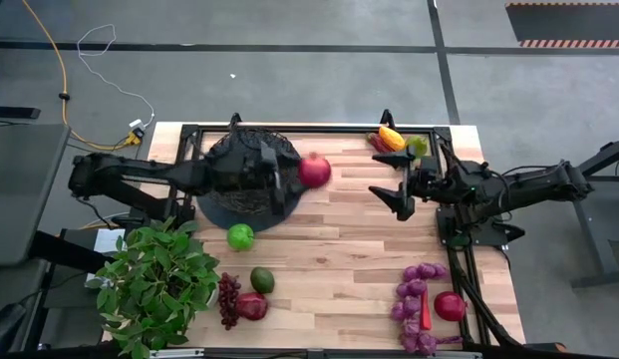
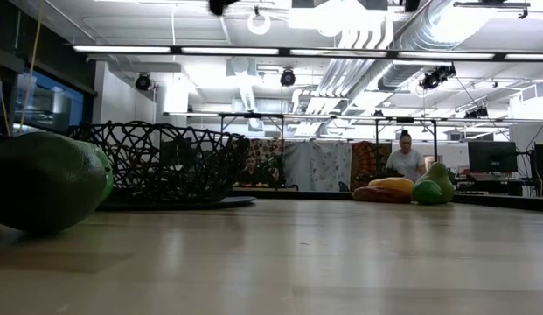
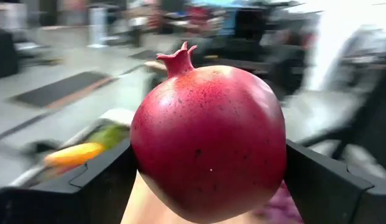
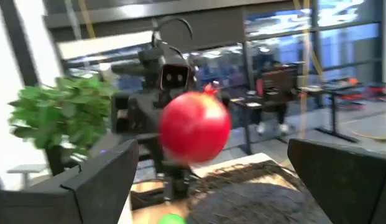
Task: Build produce basket
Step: Put the top pomegranate into the wire basket
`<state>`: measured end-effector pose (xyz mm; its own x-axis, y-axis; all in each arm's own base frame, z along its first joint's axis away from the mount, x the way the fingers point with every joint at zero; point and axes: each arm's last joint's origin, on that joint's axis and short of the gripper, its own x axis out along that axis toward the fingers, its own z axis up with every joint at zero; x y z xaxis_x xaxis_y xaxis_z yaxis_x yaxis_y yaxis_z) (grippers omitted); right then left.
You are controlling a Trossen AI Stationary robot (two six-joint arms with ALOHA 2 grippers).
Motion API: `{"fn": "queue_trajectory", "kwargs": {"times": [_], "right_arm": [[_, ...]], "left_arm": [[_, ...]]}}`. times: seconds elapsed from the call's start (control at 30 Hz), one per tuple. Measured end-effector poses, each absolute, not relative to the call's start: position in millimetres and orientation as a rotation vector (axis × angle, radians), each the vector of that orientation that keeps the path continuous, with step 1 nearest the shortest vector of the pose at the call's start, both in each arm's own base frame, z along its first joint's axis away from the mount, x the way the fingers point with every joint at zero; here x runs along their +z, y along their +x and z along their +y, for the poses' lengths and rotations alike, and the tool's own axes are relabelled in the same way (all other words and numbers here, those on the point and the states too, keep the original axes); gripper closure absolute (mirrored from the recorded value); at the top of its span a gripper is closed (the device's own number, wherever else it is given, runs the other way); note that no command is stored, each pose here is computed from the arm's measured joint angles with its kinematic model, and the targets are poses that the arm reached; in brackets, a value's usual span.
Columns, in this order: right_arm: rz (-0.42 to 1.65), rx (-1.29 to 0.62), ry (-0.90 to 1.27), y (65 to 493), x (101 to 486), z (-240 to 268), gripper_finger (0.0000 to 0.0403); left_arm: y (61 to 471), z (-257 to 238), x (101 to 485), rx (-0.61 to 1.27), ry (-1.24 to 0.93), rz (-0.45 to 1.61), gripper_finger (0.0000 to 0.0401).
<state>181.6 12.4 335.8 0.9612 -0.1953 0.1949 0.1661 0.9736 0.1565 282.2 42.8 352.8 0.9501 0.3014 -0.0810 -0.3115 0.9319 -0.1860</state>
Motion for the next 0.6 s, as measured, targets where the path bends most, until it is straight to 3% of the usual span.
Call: {"fn": "queue_trajectory", "kwargs": {"times": [0.37,0.6], "right_arm": [[-0.172,-0.297,0.182,177,332,9,0.0006],[-0.128,-0.298,0.209,178,327,9,0.0006]], "left_arm": [[215,82,350,0.697,-0.24,0.317,0.0054],[202,97,310,0.852,-0.318,0.697,0.0054]]}}
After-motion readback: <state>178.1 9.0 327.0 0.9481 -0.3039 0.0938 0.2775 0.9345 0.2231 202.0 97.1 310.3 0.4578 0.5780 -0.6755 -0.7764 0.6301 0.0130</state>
